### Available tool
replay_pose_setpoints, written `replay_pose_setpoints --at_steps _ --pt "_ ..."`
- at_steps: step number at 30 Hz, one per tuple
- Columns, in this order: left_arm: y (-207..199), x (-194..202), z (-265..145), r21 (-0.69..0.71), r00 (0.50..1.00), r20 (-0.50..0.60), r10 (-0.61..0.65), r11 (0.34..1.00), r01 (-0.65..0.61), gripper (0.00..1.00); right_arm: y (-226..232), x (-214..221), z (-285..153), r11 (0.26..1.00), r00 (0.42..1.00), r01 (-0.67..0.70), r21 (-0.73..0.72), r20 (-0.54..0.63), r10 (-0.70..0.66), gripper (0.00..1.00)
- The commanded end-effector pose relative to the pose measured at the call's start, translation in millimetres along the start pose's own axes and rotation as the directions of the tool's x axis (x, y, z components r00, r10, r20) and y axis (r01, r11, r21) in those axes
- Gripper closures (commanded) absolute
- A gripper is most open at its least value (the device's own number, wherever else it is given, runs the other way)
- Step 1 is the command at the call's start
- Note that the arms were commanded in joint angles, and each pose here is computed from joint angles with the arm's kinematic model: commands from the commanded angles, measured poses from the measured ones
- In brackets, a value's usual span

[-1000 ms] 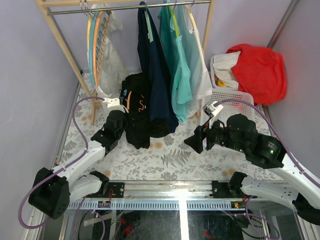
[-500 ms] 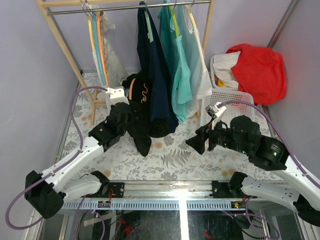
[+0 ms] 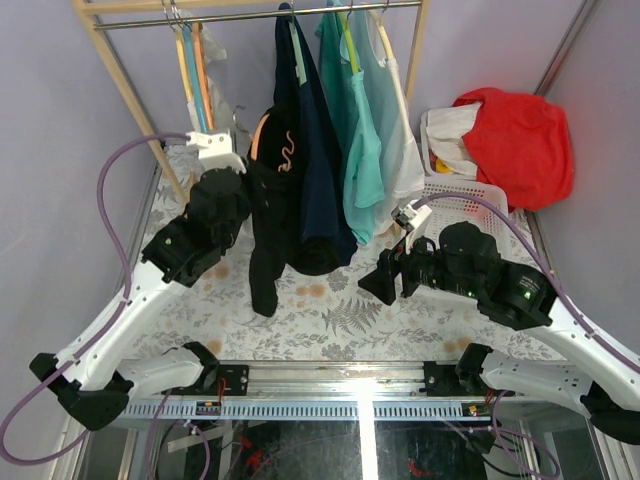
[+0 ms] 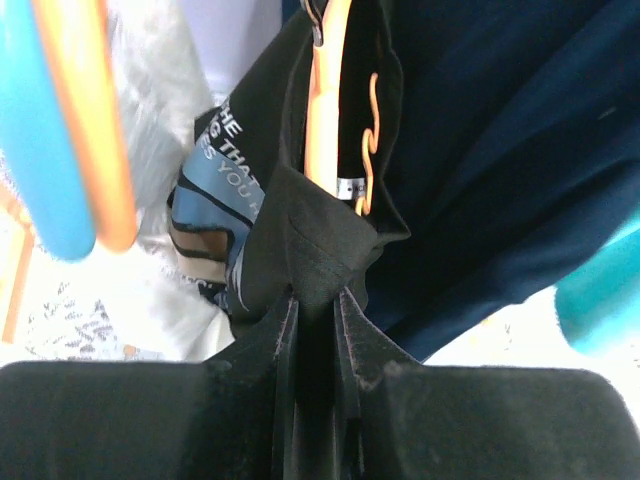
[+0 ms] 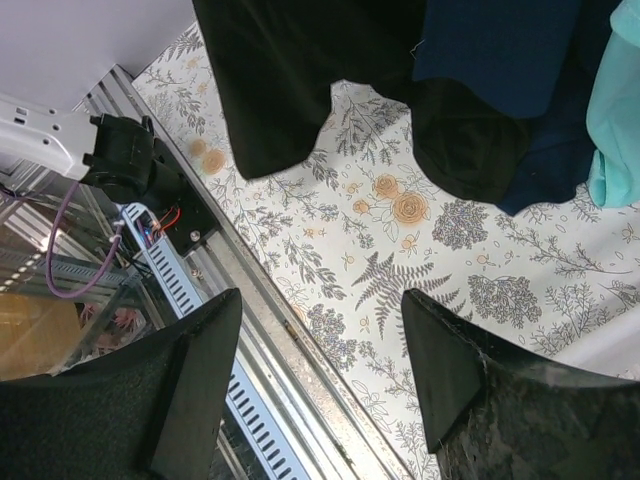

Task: Place the t-shirt on the hanger
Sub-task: Pick up the hanger at the center of the board, then place the hanger at the clothesline.

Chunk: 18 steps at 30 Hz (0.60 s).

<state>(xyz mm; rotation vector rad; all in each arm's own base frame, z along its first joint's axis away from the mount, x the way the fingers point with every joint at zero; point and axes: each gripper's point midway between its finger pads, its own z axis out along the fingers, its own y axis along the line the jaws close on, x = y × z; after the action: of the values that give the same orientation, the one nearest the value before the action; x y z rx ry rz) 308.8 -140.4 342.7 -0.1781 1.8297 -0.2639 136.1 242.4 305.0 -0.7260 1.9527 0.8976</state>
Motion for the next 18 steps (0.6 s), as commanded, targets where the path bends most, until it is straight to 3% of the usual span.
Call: replay_pose_setpoints --at_steps 1,10,18 --pt "-22.8 -62.4 -3.6 0.003 0.992 0.116 0.043 0.999 -0.043 0.96 15.9 -30.1 -11.7 0.998 0.995 0.001 -0.062 0.102 0.005 0.28" --pt "-44.0 -117.4 13.5 -0.053 0.962 0.184 0.202 0.979 -0.196 0.96 11.1 -21.7 -20.0 0.999 0.994 -0.002 -0.046 0.106 0.007 0.28" --pt "-47.3 -166.2 1.6 -0.078 0.916 0.34 0.213 0.977 -0.198 0.97 0.5 -11.0 -20.5 1.0 0.995 0.016 -0.004 0.094 -0.016 0.28"
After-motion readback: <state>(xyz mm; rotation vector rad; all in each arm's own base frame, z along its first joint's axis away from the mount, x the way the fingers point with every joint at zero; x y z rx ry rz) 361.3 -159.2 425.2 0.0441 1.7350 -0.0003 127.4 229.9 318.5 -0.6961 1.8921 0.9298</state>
